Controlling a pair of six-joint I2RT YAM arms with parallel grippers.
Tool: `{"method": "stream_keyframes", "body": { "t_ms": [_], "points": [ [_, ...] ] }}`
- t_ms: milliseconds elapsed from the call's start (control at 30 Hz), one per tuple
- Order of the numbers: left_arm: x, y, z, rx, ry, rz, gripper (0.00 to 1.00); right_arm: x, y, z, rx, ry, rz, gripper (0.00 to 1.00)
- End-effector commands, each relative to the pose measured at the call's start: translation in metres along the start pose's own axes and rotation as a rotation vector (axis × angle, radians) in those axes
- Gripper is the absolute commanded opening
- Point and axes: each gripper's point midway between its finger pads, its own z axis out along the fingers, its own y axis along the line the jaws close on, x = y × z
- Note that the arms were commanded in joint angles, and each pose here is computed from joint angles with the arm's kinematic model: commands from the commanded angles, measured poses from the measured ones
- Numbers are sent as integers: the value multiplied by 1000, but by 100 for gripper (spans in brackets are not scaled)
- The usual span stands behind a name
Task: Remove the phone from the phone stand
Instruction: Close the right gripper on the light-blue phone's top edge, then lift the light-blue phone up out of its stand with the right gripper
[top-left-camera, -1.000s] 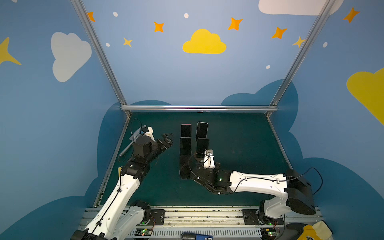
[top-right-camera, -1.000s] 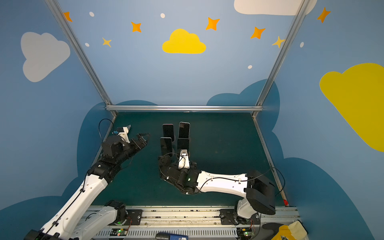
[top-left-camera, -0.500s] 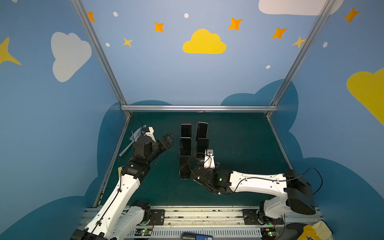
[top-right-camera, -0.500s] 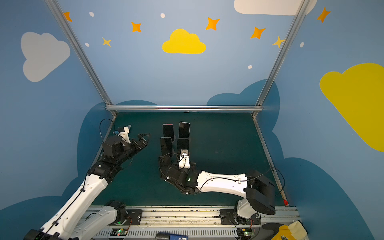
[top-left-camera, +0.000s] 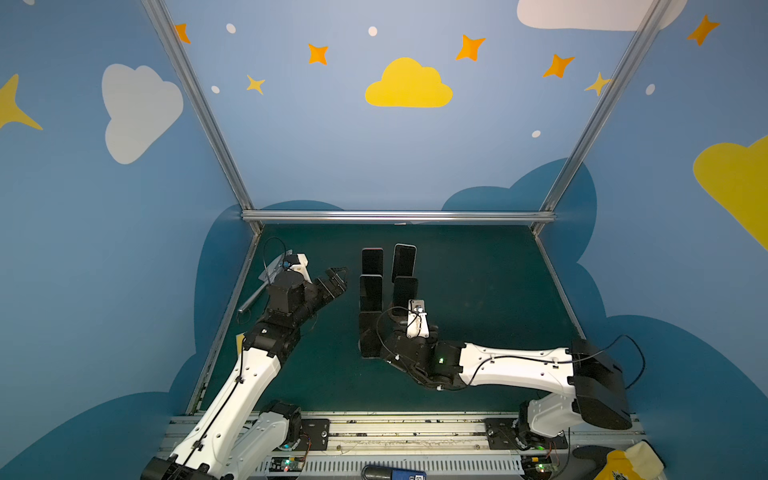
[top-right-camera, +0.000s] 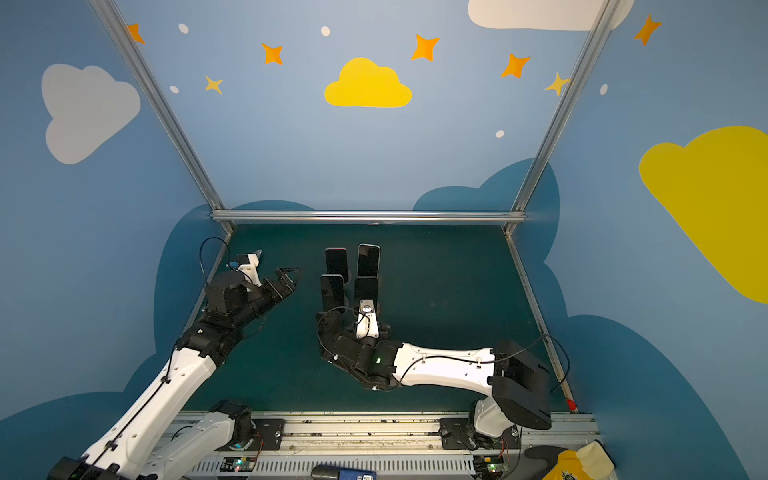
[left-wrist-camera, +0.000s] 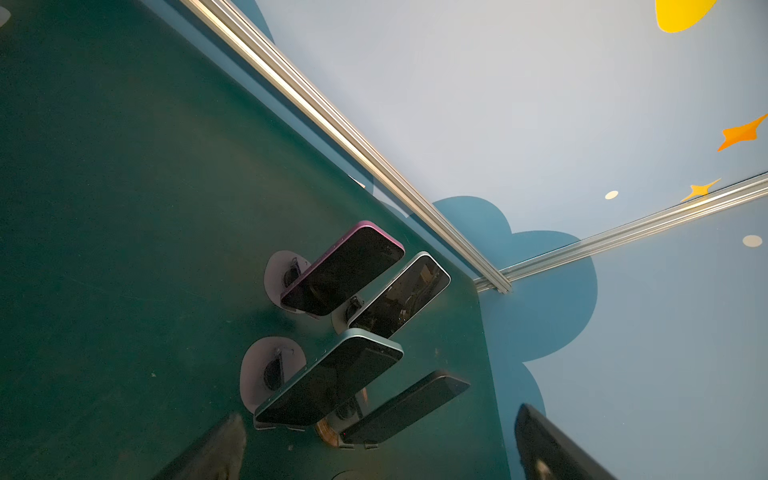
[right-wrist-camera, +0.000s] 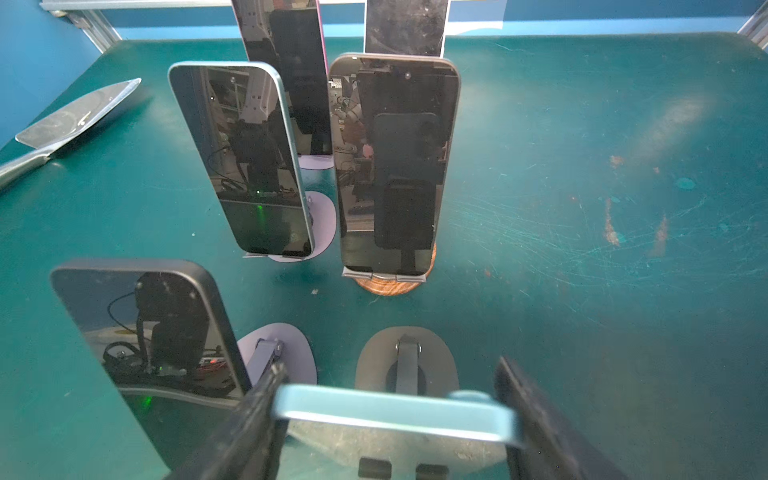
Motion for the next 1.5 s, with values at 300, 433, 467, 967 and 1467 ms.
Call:
{"method": "stream_keyframes", "body": {
  "t_ms": [300, 433, 467, 967, 1467],
  "points": [
    [-7, -13, -2, 35, -17, 31, 100, -20, -6, -18, -32, -55, -18, 65],
    [-6, -13, -1, 37, -14, 32, 100, -23, -9, -21, -34, -62, -23, 65],
    [-6, -13, -1, 36, -12, 31, 100, -24, -9, -23, -36, -65, -24, 65],
    [-2, -17, 0, 51, 3, 43, 100, -42, -36, -42, -16, -122, -89, 64],
    [-1, -22, -2, 68, 7, 53, 100, -66, -83, -46, 40, -165, -106, 64]
  ]
}}
